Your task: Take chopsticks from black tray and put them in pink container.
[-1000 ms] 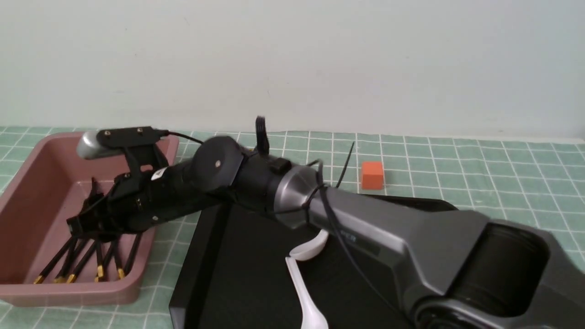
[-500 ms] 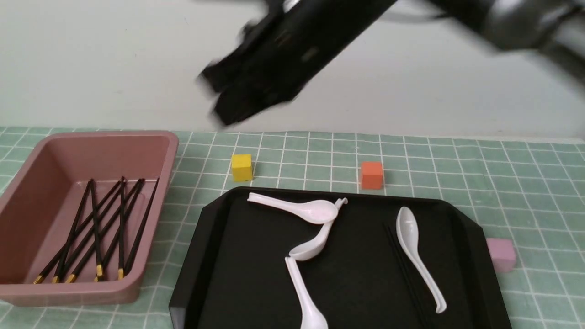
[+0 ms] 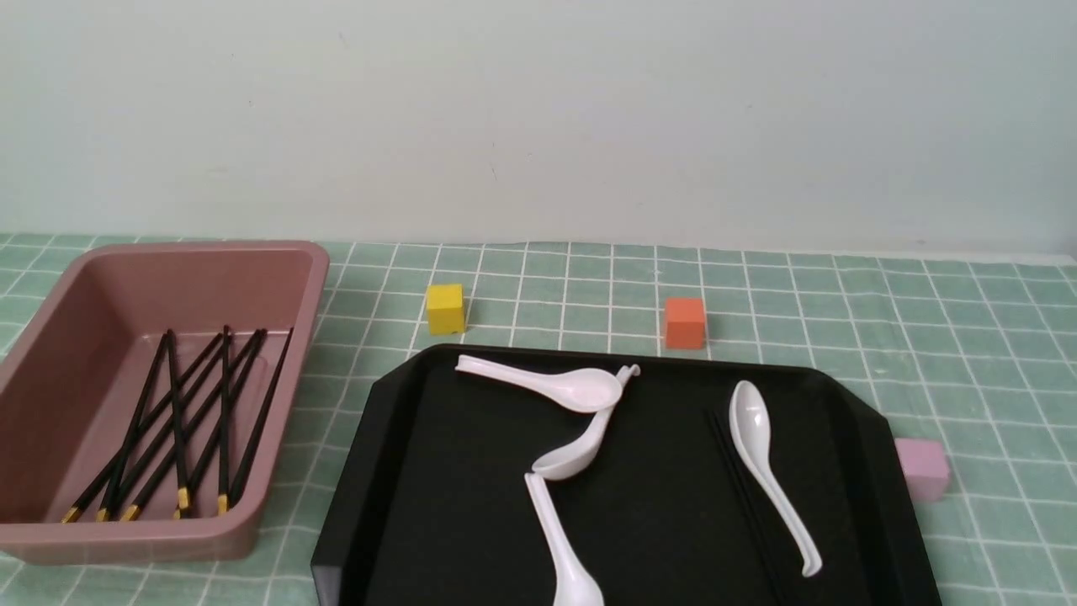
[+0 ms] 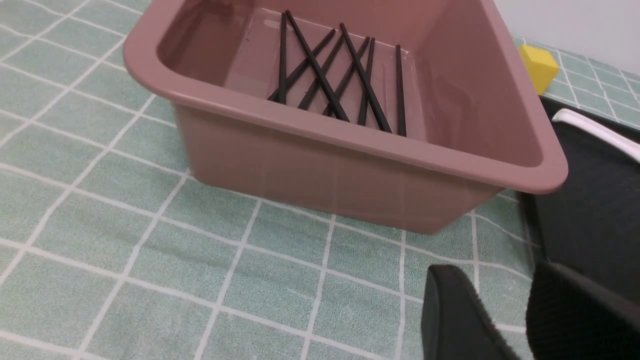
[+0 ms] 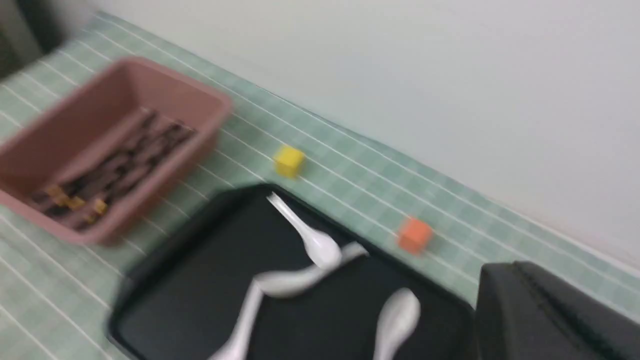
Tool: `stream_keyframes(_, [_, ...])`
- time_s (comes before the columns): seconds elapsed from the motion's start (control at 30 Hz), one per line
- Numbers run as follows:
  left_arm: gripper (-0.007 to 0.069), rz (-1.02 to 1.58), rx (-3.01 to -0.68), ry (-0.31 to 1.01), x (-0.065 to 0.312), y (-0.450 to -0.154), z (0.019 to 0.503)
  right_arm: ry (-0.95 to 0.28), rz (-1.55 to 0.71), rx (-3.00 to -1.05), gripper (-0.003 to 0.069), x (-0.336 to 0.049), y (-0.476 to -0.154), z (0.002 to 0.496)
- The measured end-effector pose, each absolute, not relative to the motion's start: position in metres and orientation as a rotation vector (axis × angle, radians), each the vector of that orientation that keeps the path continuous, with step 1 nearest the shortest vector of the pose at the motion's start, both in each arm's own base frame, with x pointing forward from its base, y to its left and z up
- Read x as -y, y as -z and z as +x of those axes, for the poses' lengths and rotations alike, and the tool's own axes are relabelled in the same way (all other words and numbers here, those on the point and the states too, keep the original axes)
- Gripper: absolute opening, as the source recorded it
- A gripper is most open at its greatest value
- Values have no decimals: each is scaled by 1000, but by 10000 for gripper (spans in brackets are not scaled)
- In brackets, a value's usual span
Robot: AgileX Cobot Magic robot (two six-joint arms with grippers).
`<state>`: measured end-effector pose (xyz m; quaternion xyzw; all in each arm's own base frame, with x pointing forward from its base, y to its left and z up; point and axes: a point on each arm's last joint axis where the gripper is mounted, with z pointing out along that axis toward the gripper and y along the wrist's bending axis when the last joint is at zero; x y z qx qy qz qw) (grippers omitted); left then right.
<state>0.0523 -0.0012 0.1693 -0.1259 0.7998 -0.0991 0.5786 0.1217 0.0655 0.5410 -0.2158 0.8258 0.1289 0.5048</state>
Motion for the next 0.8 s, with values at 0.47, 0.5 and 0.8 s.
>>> stream_keyframes(0.47, [239, -294, -1871, 232, 1, -169, 52, -554, -237, -1458, -4, -16, -333, 27])
stream_keyframes(0.5, [239, -294, -1871, 232, 1, -169, 52, -563, -224, -1445, -2, -17, -321, 29])
stream_keyframes(0.8, [239, -294, -1871, 232, 1, -169, 52, -570, -212, -1446, 1, -20, -303, 35])
